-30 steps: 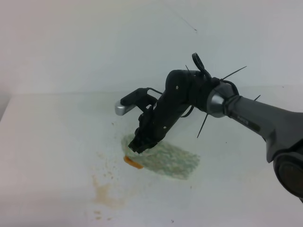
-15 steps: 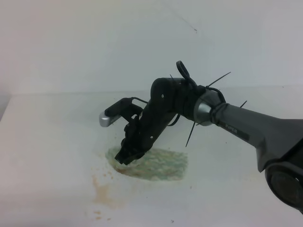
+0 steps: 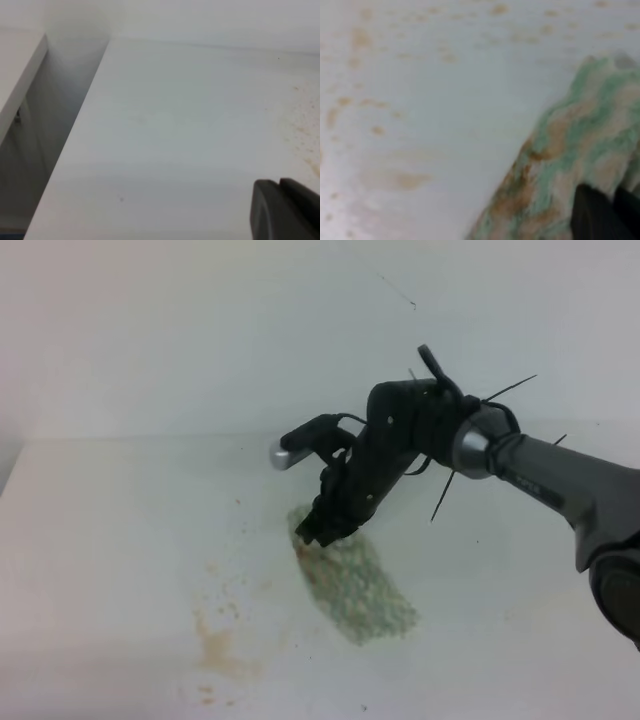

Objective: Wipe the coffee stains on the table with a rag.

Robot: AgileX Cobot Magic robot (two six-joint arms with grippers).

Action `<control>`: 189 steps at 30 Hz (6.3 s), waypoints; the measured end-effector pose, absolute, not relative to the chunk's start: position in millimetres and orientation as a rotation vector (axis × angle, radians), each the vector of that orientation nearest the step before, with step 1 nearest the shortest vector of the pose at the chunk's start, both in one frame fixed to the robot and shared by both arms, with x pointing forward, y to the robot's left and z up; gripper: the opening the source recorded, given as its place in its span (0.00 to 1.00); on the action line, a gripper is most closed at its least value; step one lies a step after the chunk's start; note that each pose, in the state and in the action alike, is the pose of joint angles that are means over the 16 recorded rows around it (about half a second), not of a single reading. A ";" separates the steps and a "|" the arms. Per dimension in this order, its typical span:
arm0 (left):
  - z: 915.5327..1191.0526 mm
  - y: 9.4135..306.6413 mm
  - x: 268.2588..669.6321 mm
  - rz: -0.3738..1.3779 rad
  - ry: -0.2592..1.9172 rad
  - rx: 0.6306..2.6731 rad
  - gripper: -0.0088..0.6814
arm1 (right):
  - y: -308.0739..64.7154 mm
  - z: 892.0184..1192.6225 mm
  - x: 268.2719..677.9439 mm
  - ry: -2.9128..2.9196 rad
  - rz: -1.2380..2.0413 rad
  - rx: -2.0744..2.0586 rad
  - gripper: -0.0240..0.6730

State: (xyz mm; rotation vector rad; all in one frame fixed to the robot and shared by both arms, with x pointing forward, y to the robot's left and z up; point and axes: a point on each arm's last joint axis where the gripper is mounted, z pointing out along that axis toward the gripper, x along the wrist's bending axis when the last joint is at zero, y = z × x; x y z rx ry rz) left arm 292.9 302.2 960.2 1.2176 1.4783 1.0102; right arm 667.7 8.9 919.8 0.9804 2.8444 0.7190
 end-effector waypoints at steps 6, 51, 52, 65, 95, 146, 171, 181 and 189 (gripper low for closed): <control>960.2 302.2 292.9 1.010 1.478 1.218 0.01 | 10.9 921.8 666.2 2.874 0.801 1.021 0.03; 960.2 302.2 292.9 1.010 1.478 1.218 0.01 | -118.3 958.4 663.5 2.488 0.785 1.447 0.04; 960.2 302.2 292.9 1.010 1.478 1.218 0.01 | -120.5 956.8 659.1 2.477 0.788 1.445 0.04; 960.2 302.2 292.9 1.010 1.478 1.218 0.01 | -134.0 942.6 634.0 2.440 0.770 1.402 0.14; 960.2 302.2 292.9 1.010 1.478 1.218 0.01 | -187.6 1153.6 512.8 2.194 0.917 1.050 0.11; 960.1 302.2 292.9 1.010 1.479 1.218 0.01 | -278.4 1058.9 313.4 1.506 1.257 0.983 0.04; 955.7 302.2 292.7 1.010 1.478 1.217 0.01 | -299.5 950.9 291.9 1.432 0.978 1.274 0.04; 958.9 302.2 292.9 1.010 1.479 1.217 0.01 | -300.6 948.9 291.9 1.424 0.958 1.296 0.03; 958.9 302.2 292.9 1.010 1.479 1.217 0.01 | -300.6 948.8 291.8 1.426 0.958 1.297 0.03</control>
